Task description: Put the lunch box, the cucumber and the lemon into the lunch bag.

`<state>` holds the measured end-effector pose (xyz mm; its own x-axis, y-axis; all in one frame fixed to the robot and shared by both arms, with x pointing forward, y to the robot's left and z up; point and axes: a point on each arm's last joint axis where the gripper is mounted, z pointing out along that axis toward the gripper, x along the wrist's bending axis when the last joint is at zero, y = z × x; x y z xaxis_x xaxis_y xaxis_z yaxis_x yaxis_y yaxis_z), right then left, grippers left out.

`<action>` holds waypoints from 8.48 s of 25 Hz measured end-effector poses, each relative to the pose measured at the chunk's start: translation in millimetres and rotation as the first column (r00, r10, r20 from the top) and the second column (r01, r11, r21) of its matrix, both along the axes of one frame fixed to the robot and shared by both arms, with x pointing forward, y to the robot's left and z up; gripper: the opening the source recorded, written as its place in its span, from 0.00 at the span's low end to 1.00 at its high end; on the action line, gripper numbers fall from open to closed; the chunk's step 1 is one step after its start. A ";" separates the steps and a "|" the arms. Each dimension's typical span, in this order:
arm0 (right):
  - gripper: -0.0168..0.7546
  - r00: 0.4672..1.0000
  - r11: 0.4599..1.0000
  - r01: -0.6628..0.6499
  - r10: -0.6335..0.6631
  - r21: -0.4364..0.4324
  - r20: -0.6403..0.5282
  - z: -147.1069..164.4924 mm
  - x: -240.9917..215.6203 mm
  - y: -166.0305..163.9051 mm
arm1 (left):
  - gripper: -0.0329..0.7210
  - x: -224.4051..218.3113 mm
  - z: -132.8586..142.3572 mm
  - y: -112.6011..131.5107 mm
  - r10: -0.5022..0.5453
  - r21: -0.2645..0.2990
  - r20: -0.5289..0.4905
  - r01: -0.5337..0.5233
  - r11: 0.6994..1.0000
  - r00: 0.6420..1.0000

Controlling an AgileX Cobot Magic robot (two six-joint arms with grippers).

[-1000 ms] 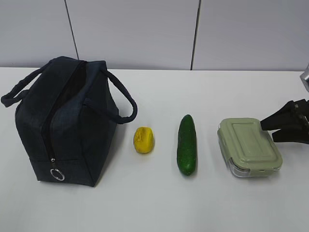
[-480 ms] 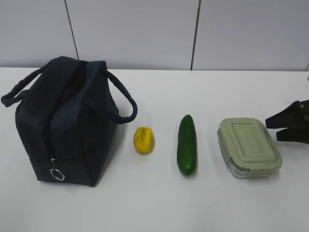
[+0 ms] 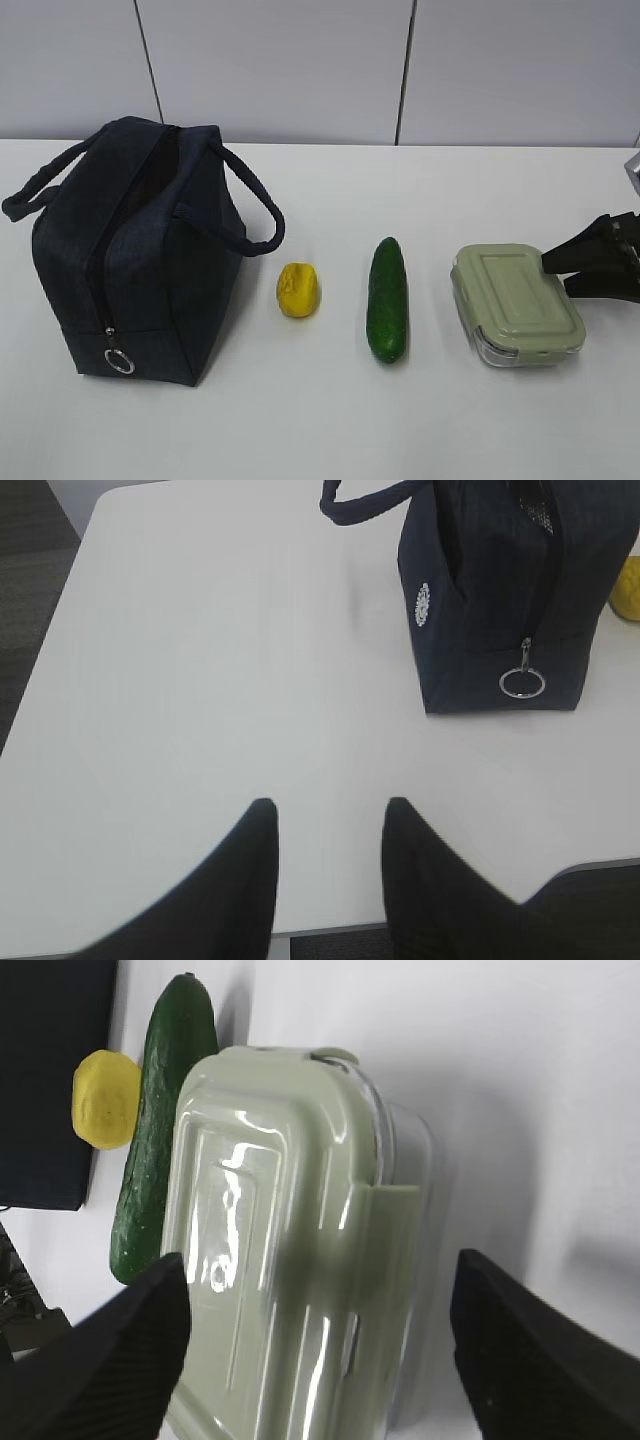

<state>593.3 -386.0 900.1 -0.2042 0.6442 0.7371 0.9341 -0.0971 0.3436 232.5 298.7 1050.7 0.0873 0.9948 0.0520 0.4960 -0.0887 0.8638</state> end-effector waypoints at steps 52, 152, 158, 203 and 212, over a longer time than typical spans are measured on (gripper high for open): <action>0.80 0.996 0.989 -0.047 0.057 0.142 -0.071 -43.0 9.9 39.3 | 0.36 0.0 0.0 0.0 0.000 0.000 0.000 0.000 1.000 1.000; 0.50 0.991 0.980 -0.098 0.113 0.174 -0.076 -40.6 12.5 63.3 | 0.56 361.5 -9.1 -64.4 -0.298 -0.177 -0.761 0.257 0.950 0.576; 0.50 0.991 0.980 -0.096 0.111 0.175 -0.079 -40.6 12.5 63.3 | 0.16 361.7 -10.0 -64.1 -0.294 -0.173 -0.763 0.257 0.951 0.575; 0.49 0.998 0.996 0.004 0.002 0.093 -0.061 -15.5 20.1 60.7 | 0.06 344.5 13.9 -86.7 -0.173 0.057 -0.750 0.324 0.944 0.638; 0.48 0.999 0.994 0.030 -0.025 0.107 -0.045 -2.2 21.4 64.7 | 0.06 344.5 13.9 -86.7 -0.172 0.056 -0.750 0.320 0.946 0.639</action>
<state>614.7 -321.3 897.9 -0.1540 0.5653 0.8104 0.9443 -0.1571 0.2890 577.0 211.9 1064.6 0.4107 0.9114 0.0250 0.8927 -0.4076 0.1922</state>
